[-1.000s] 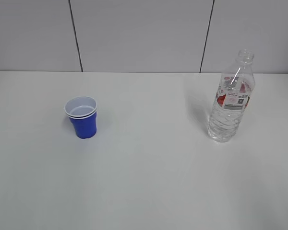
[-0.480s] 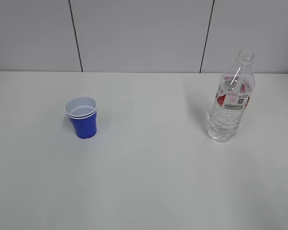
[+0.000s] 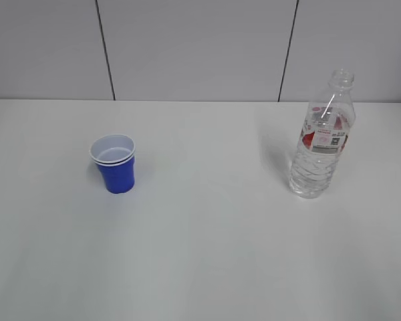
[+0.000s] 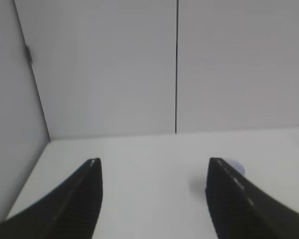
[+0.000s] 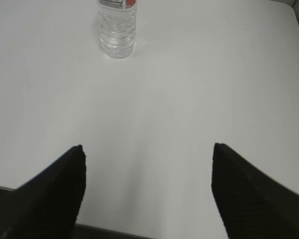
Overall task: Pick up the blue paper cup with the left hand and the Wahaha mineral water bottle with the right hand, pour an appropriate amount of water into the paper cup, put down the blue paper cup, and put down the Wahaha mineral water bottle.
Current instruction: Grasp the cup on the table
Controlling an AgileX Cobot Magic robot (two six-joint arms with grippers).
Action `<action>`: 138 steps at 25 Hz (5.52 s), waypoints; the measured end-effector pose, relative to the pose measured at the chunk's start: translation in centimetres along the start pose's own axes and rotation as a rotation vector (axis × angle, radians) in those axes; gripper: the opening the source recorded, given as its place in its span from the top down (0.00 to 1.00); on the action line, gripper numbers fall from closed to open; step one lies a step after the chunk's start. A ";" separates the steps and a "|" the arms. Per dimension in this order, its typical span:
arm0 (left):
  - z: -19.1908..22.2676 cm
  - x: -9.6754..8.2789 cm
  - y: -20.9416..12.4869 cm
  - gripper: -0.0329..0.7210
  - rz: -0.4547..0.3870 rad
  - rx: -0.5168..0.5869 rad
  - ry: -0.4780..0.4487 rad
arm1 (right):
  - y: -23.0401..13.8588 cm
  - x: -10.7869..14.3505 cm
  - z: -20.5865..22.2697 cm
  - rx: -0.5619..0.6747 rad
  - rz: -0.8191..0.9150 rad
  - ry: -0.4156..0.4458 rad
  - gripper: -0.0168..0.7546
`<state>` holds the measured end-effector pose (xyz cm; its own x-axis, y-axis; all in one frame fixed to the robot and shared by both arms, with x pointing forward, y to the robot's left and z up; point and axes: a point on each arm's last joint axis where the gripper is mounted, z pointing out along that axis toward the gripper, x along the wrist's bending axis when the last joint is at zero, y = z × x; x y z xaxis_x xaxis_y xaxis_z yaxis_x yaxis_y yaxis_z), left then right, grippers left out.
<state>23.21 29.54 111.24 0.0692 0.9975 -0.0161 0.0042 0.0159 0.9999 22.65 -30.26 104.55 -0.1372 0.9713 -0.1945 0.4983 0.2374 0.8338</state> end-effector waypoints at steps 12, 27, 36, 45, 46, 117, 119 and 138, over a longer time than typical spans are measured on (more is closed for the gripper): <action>5.9 0.7 3.2 0.30 -0.003 -0.153 0.040 | 0.1 0.3 0.0 -0.007 0.016 0.035 0.22; 18.7 -0.2 0.5 0.30 0.110 -0.014 -0.049 | 3.8 -0.4 -1.2 -0.415 0.063 -0.025 0.22; 21.8 -1.1 -2.2 0.30 0.099 0.081 -0.089 | 7.5 -1.3 -0.4 -0.613 0.054 -0.080 0.22; 23.9 -2.4 -9.4 0.30 0.041 0.046 -0.112 | 12.1 -2.0 5.8 -0.588 -0.011 -0.095 0.22; 24.0 -2.7 -10.2 0.30 0.044 0.037 -0.122 | 12.4 -2.0 6.5 -0.586 -0.013 -0.096 0.22; 30.7 -7.6 -27.4 0.10 -0.013 0.353 -0.465 | 13.5 -2.2 9.8 -0.603 0.023 -0.088 0.22; 30.8 -7.5 -27.4 0.10 -0.019 0.353 -0.449 | 13.5 -2.2 9.8 -0.603 0.023 -0.088 0.22; 32.5 -7.7 -28.3 0.10 -0.055 0.344 -0.433 | 13.6 -2.2 9.8 -0.612 0.024 -0.090 0.22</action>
<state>55.00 19.11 82.97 0.4632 0.8750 -0.1405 0.3399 -0.0290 0.9400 38.13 -28.98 111.27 -0.0462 0.9802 -0.1924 -0.0851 0.1880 0.9785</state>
